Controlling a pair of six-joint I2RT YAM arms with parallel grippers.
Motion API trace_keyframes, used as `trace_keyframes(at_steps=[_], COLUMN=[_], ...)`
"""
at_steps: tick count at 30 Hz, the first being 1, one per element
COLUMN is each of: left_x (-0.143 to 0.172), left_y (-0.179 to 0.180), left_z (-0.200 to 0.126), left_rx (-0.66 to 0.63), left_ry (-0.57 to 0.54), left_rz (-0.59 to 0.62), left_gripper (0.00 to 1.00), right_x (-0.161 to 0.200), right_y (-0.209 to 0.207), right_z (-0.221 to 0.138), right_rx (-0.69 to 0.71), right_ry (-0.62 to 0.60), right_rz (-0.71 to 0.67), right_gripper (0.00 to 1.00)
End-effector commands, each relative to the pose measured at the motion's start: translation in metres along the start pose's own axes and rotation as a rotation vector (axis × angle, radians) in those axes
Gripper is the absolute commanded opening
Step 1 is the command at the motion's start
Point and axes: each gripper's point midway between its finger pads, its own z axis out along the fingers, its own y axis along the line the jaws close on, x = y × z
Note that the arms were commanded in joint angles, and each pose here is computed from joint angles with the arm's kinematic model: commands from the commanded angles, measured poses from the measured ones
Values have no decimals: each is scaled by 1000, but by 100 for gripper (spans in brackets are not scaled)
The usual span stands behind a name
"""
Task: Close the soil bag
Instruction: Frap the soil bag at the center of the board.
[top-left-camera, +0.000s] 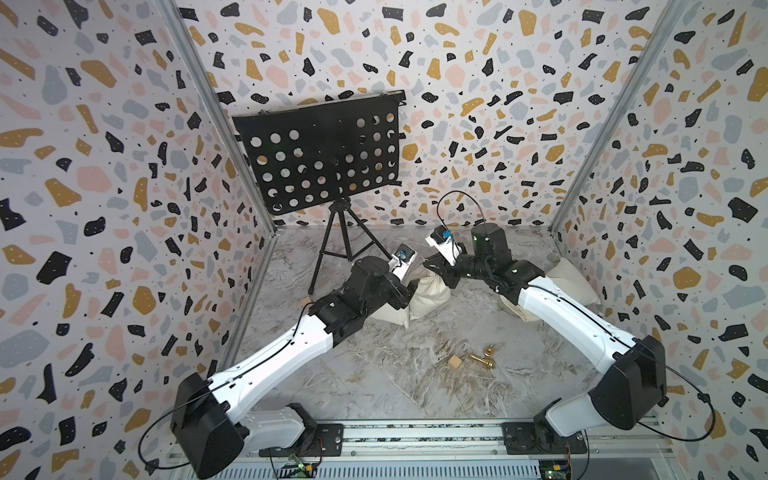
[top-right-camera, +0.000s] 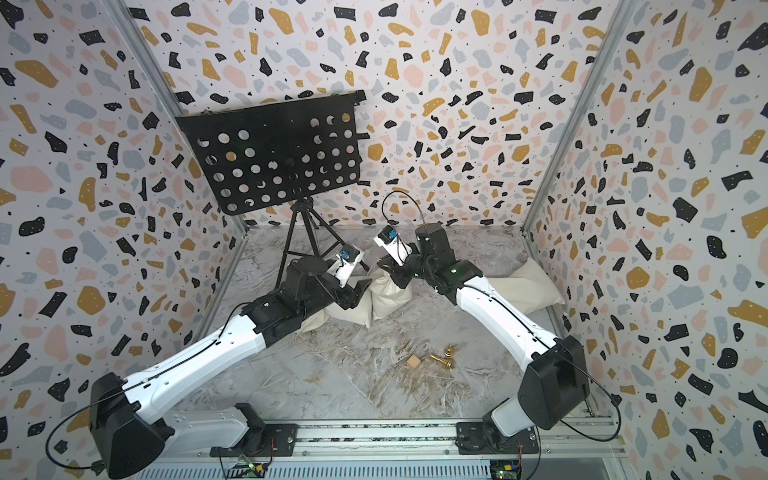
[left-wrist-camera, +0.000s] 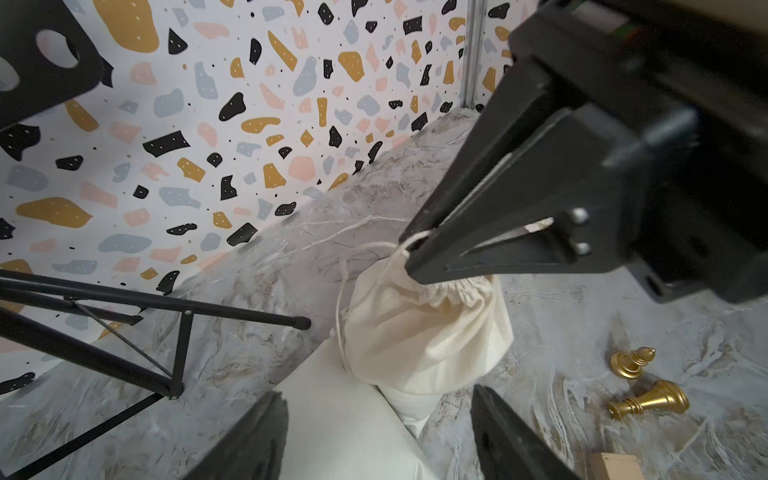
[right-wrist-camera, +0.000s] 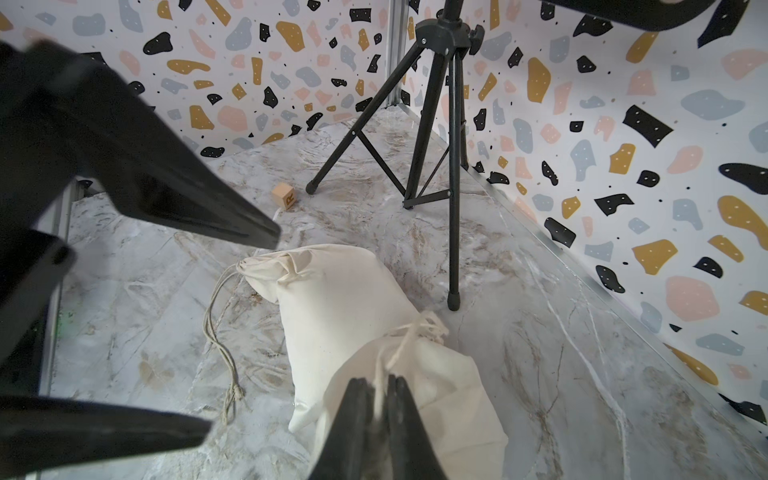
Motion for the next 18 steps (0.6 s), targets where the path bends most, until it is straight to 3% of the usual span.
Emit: trace_keyframes(at_steps=[1, 6, 18], left_x=[-34, -27, -16], left_y=[6, 13, 7], left_z=[1, 15, 40], left_rx=[21, 60, 200], left_ry=[-107, -126, -180], left_rz=[-1, -9, 116], left_gripper=[74, 75, 76], right_x=[-32, -34, -35], right_y=[13, 20, 25], right_z=[-15, -18, -21], right_rx=[-46, -81, -106], right_ry=[-76, -83, -69], right_rz=[-46, -54, -66], right_gripper=[0, 0, 0])
